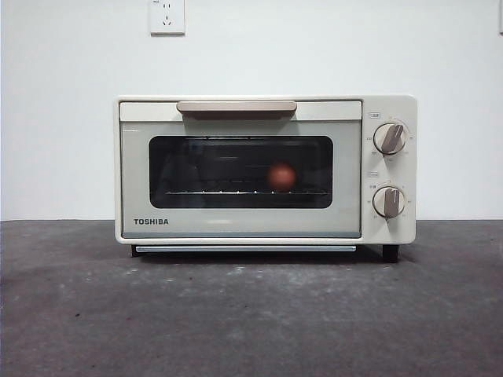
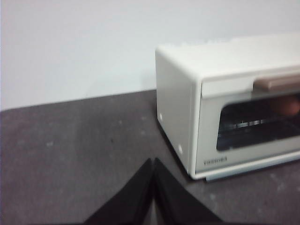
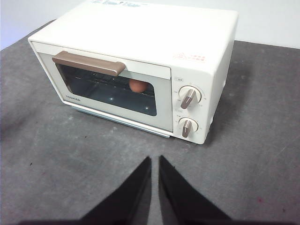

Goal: Eggoven

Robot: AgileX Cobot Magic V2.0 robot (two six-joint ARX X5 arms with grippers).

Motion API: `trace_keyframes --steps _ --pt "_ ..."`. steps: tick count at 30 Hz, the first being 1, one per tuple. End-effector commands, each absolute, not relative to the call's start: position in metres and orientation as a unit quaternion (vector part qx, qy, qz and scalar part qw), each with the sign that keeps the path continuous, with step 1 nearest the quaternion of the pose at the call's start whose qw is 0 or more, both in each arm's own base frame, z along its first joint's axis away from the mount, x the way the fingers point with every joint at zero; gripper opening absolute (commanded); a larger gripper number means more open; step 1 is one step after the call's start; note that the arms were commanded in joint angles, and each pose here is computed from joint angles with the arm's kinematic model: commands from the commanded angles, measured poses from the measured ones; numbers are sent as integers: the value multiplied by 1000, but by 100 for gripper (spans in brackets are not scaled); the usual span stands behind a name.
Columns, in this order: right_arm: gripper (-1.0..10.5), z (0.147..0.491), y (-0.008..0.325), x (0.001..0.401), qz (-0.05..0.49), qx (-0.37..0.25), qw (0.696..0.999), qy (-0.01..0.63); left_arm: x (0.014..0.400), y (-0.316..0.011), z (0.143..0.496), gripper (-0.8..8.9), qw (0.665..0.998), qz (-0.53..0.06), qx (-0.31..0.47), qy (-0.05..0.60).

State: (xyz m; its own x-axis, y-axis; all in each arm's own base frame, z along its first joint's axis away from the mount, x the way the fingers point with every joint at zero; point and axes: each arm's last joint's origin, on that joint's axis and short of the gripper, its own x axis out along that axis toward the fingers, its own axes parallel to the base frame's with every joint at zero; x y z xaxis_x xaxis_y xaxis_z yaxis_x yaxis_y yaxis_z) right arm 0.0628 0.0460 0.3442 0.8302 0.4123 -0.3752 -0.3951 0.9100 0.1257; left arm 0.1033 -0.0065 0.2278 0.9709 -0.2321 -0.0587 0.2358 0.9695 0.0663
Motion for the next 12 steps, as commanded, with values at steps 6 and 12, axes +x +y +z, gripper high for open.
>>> trace_keyframes --steps 6,12 --pt "5 347 47 63 216 20 957 193 99 -3 187 8 994 -97 37 39" --pt "5 347 47 63 216 20 957 193 98 -1 165 7 995 -83 33 48"
